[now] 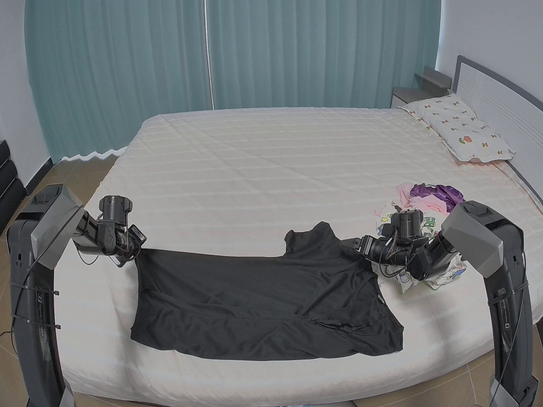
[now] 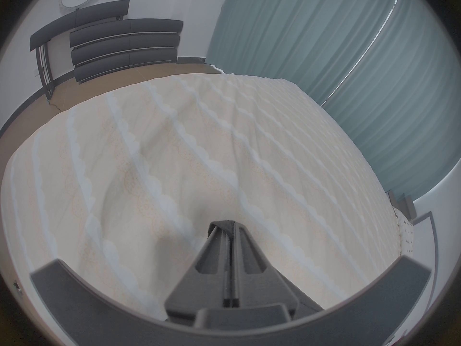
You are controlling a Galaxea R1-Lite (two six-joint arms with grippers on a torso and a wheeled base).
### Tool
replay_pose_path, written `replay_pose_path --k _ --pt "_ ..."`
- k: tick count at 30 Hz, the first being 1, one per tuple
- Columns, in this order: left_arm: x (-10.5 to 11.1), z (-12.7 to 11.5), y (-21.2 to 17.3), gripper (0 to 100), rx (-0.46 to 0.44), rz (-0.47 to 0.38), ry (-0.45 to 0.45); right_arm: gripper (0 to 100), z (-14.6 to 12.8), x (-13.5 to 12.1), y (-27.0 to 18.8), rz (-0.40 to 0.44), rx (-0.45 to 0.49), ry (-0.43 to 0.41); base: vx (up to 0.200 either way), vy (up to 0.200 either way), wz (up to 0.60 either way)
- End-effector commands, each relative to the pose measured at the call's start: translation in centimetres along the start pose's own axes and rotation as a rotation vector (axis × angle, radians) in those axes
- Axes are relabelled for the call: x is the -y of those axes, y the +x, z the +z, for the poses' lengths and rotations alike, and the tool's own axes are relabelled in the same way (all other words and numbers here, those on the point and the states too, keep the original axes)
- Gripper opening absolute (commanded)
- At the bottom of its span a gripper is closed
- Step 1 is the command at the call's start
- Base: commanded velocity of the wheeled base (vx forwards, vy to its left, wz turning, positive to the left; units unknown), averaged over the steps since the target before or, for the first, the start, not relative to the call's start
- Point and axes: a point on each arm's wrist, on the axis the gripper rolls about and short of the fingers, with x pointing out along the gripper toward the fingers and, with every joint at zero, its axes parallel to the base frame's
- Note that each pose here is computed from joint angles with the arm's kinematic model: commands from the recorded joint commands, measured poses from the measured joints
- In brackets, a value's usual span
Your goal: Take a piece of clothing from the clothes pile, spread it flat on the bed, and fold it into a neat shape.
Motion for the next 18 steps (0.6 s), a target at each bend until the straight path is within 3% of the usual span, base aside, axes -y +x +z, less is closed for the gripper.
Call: replay_pose_path --k 1,10,11,18 --pt "-0.1 -0.1 0.0 0 -0.005 0.002 -0.002 100 -0.6 -0.5 1.7 0.008 -0.012 -0.016 0.0 0.0 0.0" --pt "-0.2 -0.3 0.0 0 -0.012 0.008 0.0 100 0.0 -0.2 3.7 -0.011 -0.026 -0.02 0.0 0.0 0.0" --pt "-0.2 -0.3 0.0 0 -0.012 0.008 0.0 0 0.0 -0.2 3.7 -0.011 -0.026 -0.02 0.0 0.0 0.0" --pt "-0.3 -0.3 0.0 0 -0.01 0.008 0.002 0 0.4 0.0 4.2 -0.028 -0.013 -0.01 0.0 0.0 0.0"
